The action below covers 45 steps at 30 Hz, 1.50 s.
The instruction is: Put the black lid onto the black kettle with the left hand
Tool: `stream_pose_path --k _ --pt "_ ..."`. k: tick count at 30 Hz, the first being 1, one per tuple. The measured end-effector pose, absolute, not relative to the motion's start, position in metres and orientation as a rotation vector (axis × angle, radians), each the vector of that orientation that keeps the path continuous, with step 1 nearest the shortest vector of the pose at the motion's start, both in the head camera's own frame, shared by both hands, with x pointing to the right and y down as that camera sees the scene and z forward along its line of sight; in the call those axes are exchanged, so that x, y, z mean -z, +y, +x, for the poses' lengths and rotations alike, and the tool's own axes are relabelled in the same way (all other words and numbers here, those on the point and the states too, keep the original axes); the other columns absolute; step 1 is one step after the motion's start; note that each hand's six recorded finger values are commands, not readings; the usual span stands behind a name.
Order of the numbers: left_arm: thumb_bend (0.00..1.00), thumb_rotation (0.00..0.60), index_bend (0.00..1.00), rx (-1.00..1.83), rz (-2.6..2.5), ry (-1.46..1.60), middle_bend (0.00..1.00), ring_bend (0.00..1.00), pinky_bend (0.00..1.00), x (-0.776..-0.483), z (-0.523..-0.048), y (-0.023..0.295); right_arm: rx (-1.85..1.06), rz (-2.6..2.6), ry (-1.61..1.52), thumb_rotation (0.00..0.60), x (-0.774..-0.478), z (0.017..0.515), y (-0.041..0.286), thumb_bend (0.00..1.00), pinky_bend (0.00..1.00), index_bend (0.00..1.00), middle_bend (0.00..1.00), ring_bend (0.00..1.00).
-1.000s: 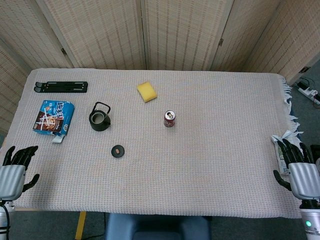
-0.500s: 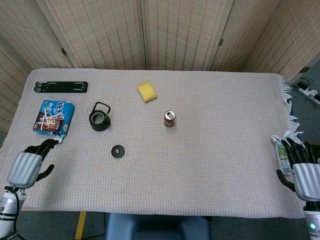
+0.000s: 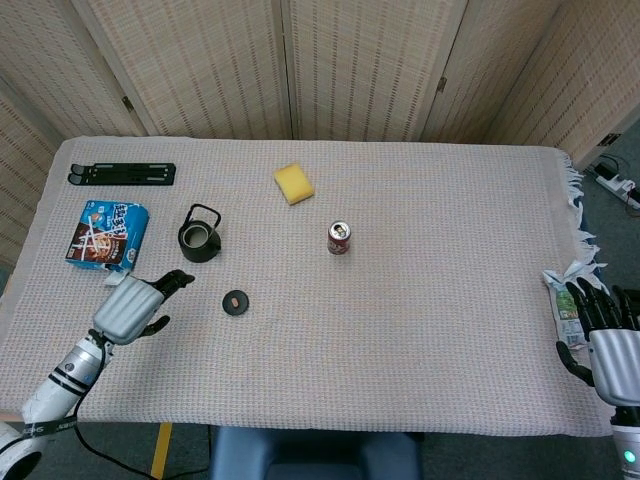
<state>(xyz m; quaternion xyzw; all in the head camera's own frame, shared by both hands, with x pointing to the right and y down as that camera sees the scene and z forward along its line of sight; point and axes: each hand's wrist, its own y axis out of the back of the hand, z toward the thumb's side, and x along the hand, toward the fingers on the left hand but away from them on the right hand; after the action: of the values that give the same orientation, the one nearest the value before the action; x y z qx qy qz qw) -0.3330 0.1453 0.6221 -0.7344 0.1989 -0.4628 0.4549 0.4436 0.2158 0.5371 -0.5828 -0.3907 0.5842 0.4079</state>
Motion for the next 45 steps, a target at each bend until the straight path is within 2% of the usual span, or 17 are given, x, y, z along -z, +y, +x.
stream_pose_path --k 10,23,45 --pt "0.24 0.600 0.13 1.164 -1.846 0.317 0.13 0.69 0.78 -0.668 -0.287 0.134 -1.481 -1.469 -0.977 0.600 -0.537 0.443 0.215 0.35 0.00 0.01 0.09 0.14" --pt "0.24 0.600 0.17 1.259 -1.846 0.213 0.15 0.71 0.78 -0.716 -0.272 0.139 -1.496 -1.475 -0.974 0.600 -0.541 0.446 0.214 0.35 0.00 0.01 0.09 0.14" --pt "0.24 0.600 0.24 1.239 -1.859 0.195 0.22 0.74 0.78 -0.737 -0.238 0.141 -1.517 -1.470 -0.990 0.600 -0.541 0.454 0.218 0.35 0.00 0.01 0.09 0.15"
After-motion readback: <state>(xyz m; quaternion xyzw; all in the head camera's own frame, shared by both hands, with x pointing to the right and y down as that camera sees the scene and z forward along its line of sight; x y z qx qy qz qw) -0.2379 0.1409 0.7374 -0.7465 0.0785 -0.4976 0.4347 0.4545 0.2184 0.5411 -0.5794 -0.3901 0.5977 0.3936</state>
